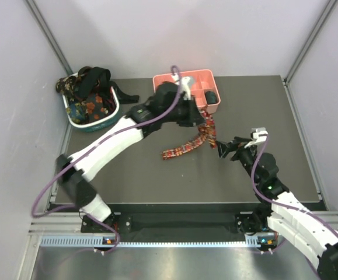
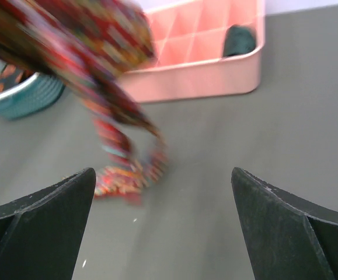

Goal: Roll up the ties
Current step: Move the tie to the center of the board, then flatten the tie

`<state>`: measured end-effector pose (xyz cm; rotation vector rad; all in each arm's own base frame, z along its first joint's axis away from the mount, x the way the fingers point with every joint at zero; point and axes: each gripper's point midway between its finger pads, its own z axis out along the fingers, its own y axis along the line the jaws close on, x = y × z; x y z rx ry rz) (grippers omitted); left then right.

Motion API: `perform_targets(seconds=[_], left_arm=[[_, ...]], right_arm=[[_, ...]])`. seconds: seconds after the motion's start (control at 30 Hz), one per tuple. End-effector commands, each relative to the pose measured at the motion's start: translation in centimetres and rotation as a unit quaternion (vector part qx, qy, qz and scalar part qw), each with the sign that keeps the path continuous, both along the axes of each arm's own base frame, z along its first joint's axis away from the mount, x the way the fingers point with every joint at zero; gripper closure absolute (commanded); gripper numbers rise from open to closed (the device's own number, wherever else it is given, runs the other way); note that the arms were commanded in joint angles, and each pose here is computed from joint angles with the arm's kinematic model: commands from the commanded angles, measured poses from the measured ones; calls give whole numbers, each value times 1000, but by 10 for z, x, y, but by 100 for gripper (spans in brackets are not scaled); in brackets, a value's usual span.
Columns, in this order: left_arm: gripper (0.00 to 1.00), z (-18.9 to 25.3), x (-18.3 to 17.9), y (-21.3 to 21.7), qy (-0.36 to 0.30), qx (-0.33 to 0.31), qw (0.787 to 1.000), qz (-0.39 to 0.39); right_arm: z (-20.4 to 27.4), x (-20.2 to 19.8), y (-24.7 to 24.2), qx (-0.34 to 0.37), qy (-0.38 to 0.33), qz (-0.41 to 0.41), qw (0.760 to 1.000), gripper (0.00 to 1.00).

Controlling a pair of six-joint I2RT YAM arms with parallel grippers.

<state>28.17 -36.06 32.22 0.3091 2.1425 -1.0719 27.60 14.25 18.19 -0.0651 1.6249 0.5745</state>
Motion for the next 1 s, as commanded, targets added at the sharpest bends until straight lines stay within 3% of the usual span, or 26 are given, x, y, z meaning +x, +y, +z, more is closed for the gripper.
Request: perform_targets(seconds=[0.0,0.03,0.07,0.1,0.17,0.23,0.3,0.5,0.73,0.87,0.97], left_arm=[[97,-42,33,-47,2,9,999,-41],[81,-28,41,-59,-18,6,998,-58],[38,-34,48,-63,-15,28,998,-59],[28,-51,48,-57,9,76,995,-58],[15,-43,66,-59,-22,108,993,-44],[11,-38,63,-46,-35,121,991,-35],[1,-22,52,-29,-53,120,991,-25],[1,-90,19,60,-8,206,976,70],[2,-175,-22,118,75,184,973,121],[6,-203,-20,127,119,150,972,137],[6,-206,-11,124,117,119,974,154]], right_arm=[[16,0,-27,9,-32,-70,997,0],[17,0,-35,14,-34,-90,995,0],[11,0,-49,13,-30,-126,992,0],[17,-3,-57,23,-40,-143,989,0],[14,-3,-71,28,-35,-180,983,0],[15,-3,-72,26,-33,-184,982,0],[13,0,-70,21,-23,-184,983,0],[-3,13,-67,-3,22,-195,981,0],[-8,18,-64,-8,36,-194,980,0],[-6,15,-64,-3,29,-191,981,0],[-6,13,-66,-2,26,-193,981,0]])
